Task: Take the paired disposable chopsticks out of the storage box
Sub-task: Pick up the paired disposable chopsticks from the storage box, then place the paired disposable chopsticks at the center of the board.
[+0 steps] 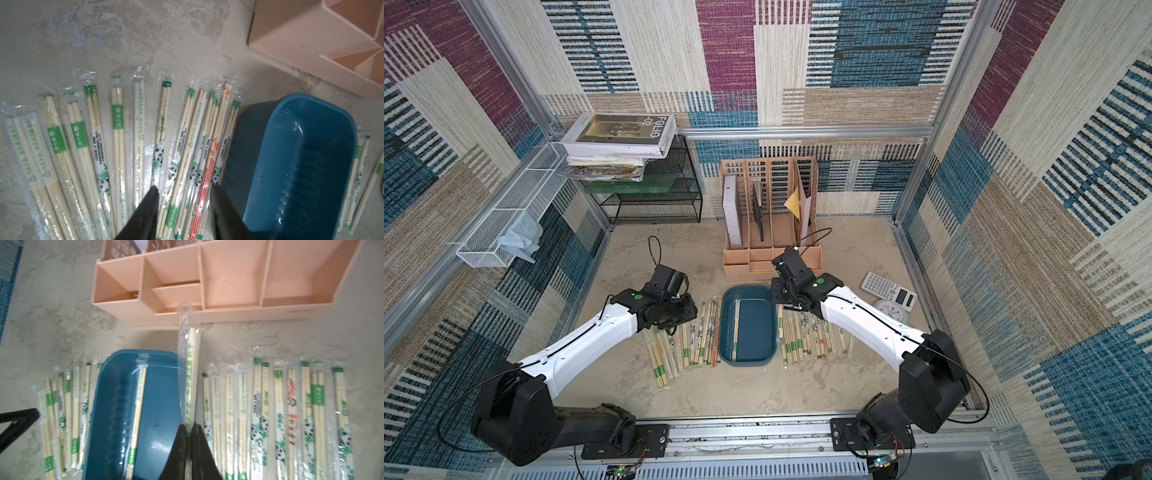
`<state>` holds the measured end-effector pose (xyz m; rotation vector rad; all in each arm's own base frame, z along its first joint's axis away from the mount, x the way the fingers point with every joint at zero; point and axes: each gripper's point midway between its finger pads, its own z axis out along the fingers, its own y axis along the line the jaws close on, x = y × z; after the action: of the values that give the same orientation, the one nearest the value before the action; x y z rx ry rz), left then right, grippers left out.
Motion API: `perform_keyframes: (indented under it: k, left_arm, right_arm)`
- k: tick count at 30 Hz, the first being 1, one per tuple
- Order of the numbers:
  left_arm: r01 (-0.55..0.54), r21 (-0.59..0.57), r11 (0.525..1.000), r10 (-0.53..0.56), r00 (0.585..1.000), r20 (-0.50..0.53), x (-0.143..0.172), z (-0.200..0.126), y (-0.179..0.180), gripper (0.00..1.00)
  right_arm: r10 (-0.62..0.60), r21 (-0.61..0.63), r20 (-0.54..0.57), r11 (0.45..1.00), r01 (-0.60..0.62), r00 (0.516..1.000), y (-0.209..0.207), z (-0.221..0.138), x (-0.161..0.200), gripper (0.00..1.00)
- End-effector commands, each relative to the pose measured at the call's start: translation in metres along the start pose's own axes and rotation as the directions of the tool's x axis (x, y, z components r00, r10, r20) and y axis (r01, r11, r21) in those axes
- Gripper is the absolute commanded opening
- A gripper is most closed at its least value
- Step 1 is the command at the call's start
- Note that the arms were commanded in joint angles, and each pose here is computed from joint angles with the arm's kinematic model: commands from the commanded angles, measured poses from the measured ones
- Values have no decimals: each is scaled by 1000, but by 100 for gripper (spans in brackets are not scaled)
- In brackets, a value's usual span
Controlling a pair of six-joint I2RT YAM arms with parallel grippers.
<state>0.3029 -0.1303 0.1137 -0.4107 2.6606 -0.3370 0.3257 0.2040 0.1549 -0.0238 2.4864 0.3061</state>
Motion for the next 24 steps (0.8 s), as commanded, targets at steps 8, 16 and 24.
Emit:
perform_keyframes:
  k: [8, 16, 24]
  left_arm:
    - [-22, -17, 1000, 22, 1000, -10, 2, 1, -11, 44]
    - [-26, -25, 999, 26, 1000, -4, 2, 0, -12, 44]
    - [-27, -32, 999, 27, 1000, -2, 2, 0, -10, 43]
  right_arm:
    - [-13, -41, -81, 999, 9, 997, -10, 34, 43, 9]
    - [-56, -65, -131, 997, 48, 990, 12, 57, 61, 9]
    - [-70, -84, -167, 995, 57, 983, 22, 72, 71, 9]
